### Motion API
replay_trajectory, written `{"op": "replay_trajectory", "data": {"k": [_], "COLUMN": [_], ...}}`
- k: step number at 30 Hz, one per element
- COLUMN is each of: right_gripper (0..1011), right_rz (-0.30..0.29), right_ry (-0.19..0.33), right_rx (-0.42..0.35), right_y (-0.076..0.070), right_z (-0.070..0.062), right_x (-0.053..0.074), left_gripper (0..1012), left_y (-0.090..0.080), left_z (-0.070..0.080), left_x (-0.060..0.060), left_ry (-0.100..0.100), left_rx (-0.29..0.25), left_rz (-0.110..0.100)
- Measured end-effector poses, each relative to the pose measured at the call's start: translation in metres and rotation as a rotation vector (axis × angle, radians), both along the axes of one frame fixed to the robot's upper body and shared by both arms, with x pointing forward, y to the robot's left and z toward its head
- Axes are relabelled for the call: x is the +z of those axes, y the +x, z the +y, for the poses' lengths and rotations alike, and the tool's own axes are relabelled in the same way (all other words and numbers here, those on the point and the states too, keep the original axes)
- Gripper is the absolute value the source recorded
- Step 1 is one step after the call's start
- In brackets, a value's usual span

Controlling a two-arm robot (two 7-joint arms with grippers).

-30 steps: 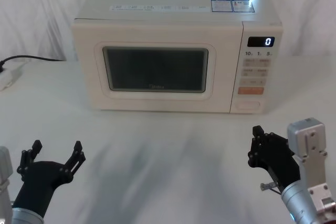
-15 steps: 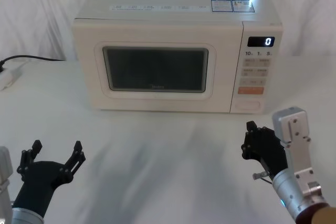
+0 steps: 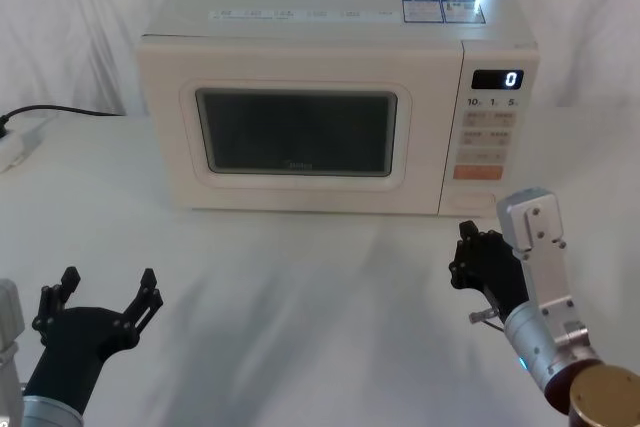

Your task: Press the button to open the microwave door with one hand; close the microwave door with the other hand.

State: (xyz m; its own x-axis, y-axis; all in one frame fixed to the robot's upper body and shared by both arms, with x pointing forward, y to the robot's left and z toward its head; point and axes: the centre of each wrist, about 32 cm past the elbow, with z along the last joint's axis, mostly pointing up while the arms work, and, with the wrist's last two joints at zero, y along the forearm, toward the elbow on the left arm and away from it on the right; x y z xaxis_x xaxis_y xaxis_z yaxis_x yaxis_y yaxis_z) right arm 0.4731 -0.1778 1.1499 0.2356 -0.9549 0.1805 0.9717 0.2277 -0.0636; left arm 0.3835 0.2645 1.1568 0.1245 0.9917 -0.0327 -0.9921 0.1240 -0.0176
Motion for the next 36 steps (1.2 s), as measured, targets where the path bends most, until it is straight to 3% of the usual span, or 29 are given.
{"op": "replay_trajectory", "data": {"k": [12, 36], "right_gripper": [0, 0], "right_rz": [0.032, 0.08], "right_ry": [-0.019, 0.004], "right_rx": [-0.015, -0.073], "right_y": [0.023, 0.064], "right_z": [0.001, 0.002], "right_x": [-0.003, -0.009], "left_gripper": [1001, 1001], "left_y": [0.0, 0.0], "left_z": [0.0, 0.0], "left_x": [0.0, 0.0], "left_ry": [0.0, 0.0], "left_rx": [0.0, 0.0], "left_rz": [0.0, 0.0]}}
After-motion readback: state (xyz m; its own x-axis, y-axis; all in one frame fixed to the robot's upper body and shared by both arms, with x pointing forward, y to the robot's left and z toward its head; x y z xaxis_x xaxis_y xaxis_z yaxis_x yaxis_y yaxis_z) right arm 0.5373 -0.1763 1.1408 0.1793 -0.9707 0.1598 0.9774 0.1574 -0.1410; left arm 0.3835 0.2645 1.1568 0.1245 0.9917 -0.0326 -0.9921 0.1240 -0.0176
